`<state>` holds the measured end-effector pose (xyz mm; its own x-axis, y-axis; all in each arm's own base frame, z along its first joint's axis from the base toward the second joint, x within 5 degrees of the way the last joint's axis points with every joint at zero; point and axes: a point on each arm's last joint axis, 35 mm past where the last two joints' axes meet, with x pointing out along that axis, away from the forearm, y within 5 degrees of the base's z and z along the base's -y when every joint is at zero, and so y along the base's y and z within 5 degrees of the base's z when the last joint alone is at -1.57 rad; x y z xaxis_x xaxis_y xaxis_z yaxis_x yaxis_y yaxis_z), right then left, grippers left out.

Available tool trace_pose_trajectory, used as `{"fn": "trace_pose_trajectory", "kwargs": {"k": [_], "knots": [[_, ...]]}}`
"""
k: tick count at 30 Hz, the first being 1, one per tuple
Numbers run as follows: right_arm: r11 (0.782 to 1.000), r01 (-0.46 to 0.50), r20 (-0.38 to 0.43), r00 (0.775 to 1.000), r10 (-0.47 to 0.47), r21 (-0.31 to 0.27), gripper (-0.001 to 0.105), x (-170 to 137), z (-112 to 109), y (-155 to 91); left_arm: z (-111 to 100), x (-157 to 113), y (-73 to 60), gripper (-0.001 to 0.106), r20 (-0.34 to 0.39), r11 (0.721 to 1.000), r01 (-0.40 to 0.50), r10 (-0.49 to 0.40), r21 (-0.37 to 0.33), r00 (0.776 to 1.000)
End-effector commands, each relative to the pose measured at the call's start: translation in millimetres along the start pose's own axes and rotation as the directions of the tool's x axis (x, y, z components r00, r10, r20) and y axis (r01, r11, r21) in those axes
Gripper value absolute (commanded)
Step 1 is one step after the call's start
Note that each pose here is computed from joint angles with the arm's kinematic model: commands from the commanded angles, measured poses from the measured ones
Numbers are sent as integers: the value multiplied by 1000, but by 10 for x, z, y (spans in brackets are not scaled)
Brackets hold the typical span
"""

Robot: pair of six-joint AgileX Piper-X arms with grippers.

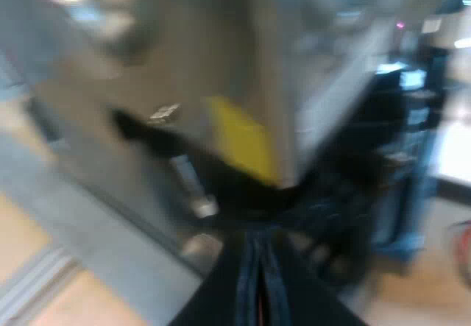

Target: Put the handle in the coffee machine

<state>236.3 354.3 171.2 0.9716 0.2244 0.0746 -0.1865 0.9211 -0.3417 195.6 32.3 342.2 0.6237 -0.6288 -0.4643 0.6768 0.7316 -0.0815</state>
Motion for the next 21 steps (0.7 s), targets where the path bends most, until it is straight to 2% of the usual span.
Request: {"fn": "trace_pose_trajectory", "kwargs": {"k": [1, 6, 9, 12, 13, 16, 17, 21], "knots": [[990, 77, 105, 990, -89, 115, 28, 121, 351, -234, 1, 109, 159, 0, -8, 1000, -7, 7, -19, 1000], [990, 75, 113, 990, -89, 121, 28, 118, 386, -252, -153, 407, 516, 0, -91, 991, 23, -36, -135, 995], [989, 73, 118, 989, -88, 125, 28, 116, 409, -263, -197, 518, 666, 0, -124, 987, 25, -46, -161, 991], [989, 78, 116, 989, -93, 123, 28, 129, 402, -277, -251, 649, 741, 0, -163, 984, 61, -89, -169, 983], [989, 79, 116, 989, -93, 123, 28, 130, 402, -278, -258, 670, 743, 0, -170, 983, 69, -98, -169, 981], [989, 81, 115, 989, -95, 122, 28, 137, 399, -285, -341, 839, 698, 0, -248, 980, 115, -154, -163, 956], [989, 81, 115, 989, -95, 122, 28, 136, 399, -284, -366, 900, 659, 0, -279, 978, 141, -181, -156, 943], [989, 81, 115, 989, -95, 122, 28, 136, 399, -284, -369, 1008, 511, 0, -324, 965, 216, -253, -148, 911]]}}
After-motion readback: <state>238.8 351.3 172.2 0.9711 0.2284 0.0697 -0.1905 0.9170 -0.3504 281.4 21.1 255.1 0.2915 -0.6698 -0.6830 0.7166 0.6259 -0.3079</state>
